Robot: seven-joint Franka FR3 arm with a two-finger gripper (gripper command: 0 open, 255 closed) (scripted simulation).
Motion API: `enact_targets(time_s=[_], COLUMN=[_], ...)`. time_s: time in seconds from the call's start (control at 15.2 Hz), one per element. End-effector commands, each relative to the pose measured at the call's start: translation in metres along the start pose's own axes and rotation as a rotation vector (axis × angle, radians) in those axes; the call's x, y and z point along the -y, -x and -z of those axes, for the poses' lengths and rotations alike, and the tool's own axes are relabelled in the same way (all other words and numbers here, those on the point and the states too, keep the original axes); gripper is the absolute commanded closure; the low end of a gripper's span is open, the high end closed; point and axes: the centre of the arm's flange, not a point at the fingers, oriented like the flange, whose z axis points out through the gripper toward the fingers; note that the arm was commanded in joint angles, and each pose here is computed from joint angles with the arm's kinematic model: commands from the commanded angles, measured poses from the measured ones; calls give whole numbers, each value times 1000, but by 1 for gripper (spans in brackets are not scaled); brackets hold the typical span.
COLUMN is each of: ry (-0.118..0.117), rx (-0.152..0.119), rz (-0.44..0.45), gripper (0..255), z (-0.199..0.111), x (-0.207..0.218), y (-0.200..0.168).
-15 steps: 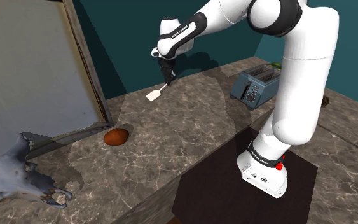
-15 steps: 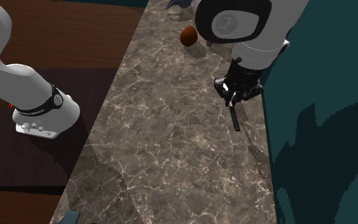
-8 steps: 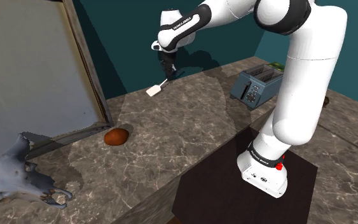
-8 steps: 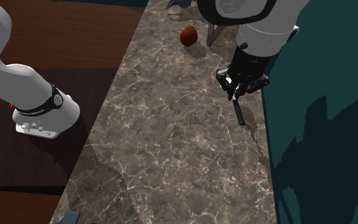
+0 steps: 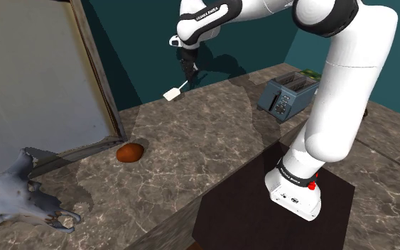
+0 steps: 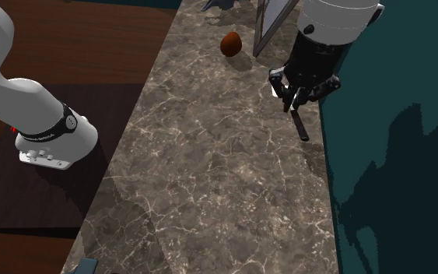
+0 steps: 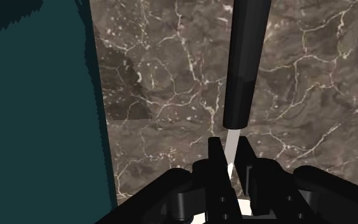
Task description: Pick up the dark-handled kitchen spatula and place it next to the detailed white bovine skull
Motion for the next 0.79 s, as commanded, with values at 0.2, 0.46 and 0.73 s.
enact_targets(time_s=[0.2, 0.46, 0.73], ry=[0, 0, 0], rx=[0, 0, 0], rz=[0, 0, 0], gripper=[255, 255, 255], z=[27, 37, 39], x=[-1, 16, 50], y=[2, -18, -58])
